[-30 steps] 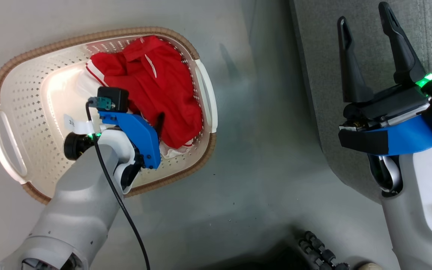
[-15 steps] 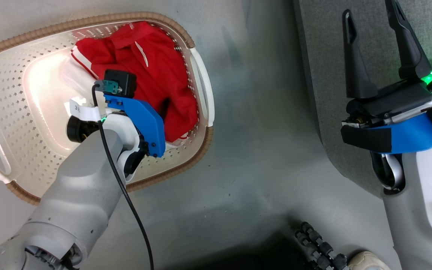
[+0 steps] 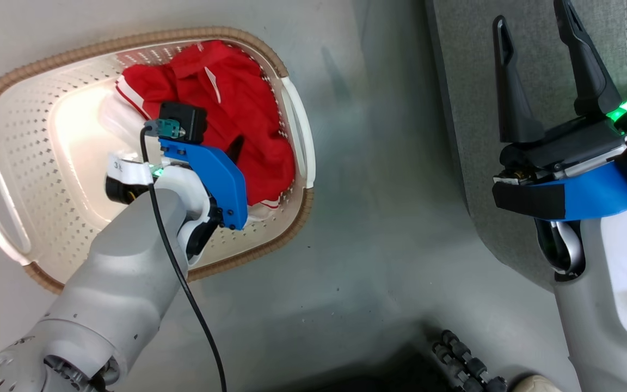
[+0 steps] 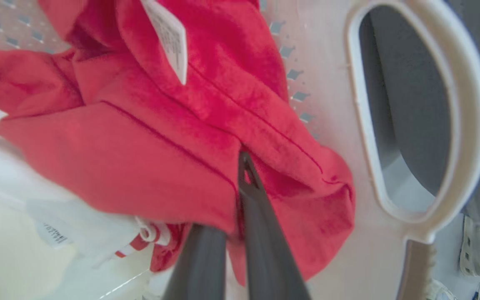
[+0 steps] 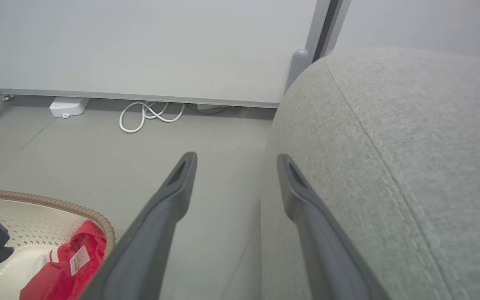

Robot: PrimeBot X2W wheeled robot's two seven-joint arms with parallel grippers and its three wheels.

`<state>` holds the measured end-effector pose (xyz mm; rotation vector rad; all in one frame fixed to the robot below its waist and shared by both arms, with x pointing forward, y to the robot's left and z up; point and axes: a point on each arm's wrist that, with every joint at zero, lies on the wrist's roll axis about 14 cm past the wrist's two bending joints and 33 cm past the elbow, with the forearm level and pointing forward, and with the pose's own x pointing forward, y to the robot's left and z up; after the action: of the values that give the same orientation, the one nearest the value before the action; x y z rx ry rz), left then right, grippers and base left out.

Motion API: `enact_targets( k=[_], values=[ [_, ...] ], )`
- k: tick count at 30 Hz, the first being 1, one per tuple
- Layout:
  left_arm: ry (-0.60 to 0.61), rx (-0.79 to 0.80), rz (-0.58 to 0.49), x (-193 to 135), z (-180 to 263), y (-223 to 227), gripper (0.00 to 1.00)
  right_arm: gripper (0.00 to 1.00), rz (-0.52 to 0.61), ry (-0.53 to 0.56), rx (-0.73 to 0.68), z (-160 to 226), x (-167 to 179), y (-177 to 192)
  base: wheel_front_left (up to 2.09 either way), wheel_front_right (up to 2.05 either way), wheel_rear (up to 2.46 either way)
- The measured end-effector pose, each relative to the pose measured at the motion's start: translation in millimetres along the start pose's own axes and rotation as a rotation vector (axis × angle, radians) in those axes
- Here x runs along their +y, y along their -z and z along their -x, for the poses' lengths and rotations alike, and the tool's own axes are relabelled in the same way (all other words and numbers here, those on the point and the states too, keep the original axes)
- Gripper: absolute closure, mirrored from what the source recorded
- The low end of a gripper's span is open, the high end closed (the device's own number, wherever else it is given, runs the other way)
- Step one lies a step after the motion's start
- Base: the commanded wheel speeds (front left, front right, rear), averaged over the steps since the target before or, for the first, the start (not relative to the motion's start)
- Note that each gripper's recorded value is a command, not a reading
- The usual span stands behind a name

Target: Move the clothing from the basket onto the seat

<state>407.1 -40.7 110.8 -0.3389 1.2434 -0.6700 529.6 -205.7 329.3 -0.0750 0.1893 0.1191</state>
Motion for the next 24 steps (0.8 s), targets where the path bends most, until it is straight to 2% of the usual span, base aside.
enact_targets(
  k=[10,24],
  values=[
    [0.028,-0.121,-0.051,-19,27,-28,1.0,0.0,-0.023,-0.006,-0.048,0,5,-25,0.0,0.0,0.0],
    [0.06,-0.308,-0.147,-62,89,-60,1.0,0.0,-0.034,-0.021,-0.115,21,12,-70,0.0,0.0,0.0]
  ],
)
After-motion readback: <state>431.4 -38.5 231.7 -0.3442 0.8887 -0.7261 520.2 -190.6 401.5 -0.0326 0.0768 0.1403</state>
